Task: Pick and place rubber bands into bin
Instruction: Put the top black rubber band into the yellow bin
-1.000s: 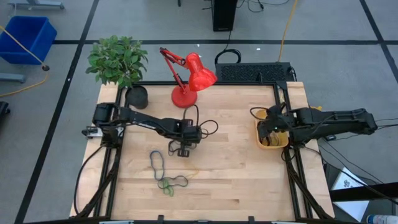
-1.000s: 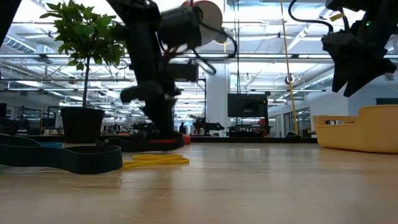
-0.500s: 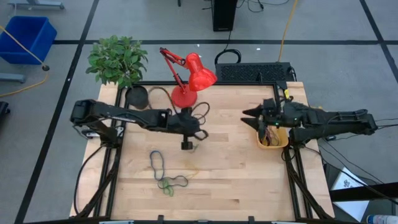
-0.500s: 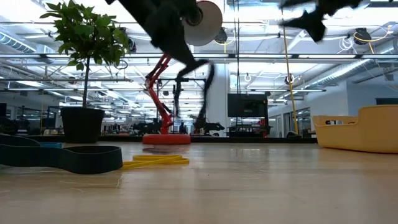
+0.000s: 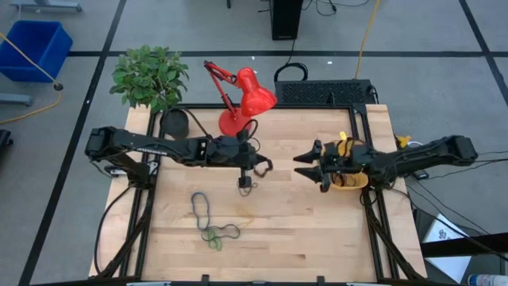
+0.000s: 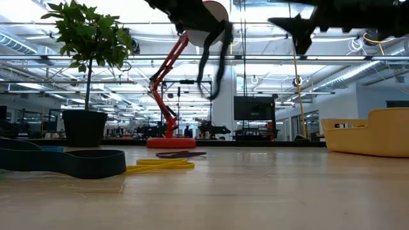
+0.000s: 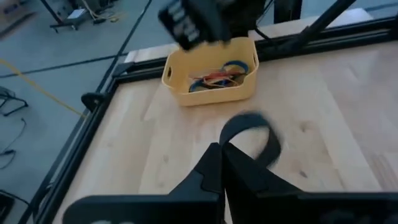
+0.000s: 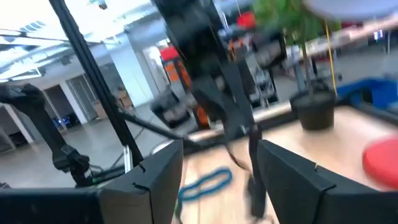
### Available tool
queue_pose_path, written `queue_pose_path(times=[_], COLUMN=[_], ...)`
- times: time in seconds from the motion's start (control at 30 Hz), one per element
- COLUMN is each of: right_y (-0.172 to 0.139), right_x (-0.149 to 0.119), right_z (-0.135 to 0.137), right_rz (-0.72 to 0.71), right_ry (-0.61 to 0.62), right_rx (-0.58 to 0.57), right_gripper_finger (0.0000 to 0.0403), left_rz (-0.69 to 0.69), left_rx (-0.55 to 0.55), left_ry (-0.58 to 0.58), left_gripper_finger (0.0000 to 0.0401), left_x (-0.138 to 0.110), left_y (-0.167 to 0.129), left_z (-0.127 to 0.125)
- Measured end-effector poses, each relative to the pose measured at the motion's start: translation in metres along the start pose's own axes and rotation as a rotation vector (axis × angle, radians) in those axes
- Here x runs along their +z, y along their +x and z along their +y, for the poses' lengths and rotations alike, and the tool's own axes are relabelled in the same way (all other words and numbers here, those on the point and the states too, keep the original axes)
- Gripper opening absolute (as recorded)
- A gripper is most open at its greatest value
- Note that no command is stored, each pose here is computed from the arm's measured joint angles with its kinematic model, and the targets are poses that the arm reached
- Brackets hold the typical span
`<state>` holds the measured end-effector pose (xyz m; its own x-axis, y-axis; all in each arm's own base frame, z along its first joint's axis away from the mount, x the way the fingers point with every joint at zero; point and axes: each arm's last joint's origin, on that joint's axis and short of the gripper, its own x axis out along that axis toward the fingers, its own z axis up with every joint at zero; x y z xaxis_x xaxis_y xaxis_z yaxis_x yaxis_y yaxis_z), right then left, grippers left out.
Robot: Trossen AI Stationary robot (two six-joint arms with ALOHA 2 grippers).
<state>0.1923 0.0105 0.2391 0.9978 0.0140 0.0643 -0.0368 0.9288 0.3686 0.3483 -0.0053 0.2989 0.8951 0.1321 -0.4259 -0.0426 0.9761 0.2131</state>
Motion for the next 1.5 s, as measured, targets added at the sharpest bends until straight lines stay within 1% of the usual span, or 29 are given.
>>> queue_pose_path(times=[0.1, 0.27, 0.37, 0.57, 0.63, 0.77, 0.87, 1.0, 1.17, 1.27, 1.3, 1.5], right_y=[0.007, 0.022, 0.030, 0.055, 0.064, 0.078, 0.083, 0.085, 0.085, 0.085, 0.085, 0.085], right_x=[-0.014, -0.027, -0.032, -0.030, -0.028, -0.024, -0.024, -0.023, -0.023, -0.023, -0.023, -0.023], right_z=[-0.004, -0.003, -0.005, -0.002, 0.000, 0.002, 0.002, 0.004, 0.004, 0.004, 0.004, 0.004], right_rz=[0.068, 0.103, 0.122, 0.119, 0.121, 0.114, 0.118, 0.115, 0.114, 0.113, 0.113, 0.115], right_ry=[-0.001, -0.028, -0.031, -0.067, -0.082, -0.082, -0.081, -0.078, -0.077, -0.078, -0.080, -0.061], right_rx=[-0.021, -0.012, -0.019, -0.016, -0.016, -0.012, -0.013, 0.011, 0.015, 0.015, 0.015, 0.012], right_gripper_finger=[0.0201, 0.0201, 0.0201, 0.0201, 0.0200, 0.0190, 0.0172, 0.0132, 0.0061, 0.0014, 0.0008, 0.0003], left_rz=[-0.032, -0.051, -0.051, -0.056, -0.055, -0.056, -0.048, -0.046, -0.046, -0.046, -0.046, -0.049], left_rx=[0.003, -0.002, 0.001, 0.001, 0.002, 0.003, 0.001, 0.000, -0.003, -0.003, -0.003, -0.004], left_ry=[0.000, 0.011, 0.010, 0.014, 0.013, 0.016, 0.017, 0.015, 0.016, 0.010, 0.009, -0.027], left_gripper_finger=[0.0011, 0.0005, 0.0010, 0.0005, 0.0010, 0.0012, 0.0005, 0.0015, 0.0006, 0.0014, 0.0018, 0.0026], left_x=[0.003, 0.005, 0.005, 0.006, 0.006, 0.006, 0.005, 0.005, 0.005, 0.005, 0.005, 0.005], left_y=[0.000, 0.000, 0.000, -0.001, -0.001, -0.001, -0.001, -0.001, -0.001, -0.001, -0.001, -0.001], left_z=[0.000, -0.001, -0.001, -0.002, -0.001, -0.001, -0.001, -0.002, -0.003, -0.003, -0.003, -0.003])
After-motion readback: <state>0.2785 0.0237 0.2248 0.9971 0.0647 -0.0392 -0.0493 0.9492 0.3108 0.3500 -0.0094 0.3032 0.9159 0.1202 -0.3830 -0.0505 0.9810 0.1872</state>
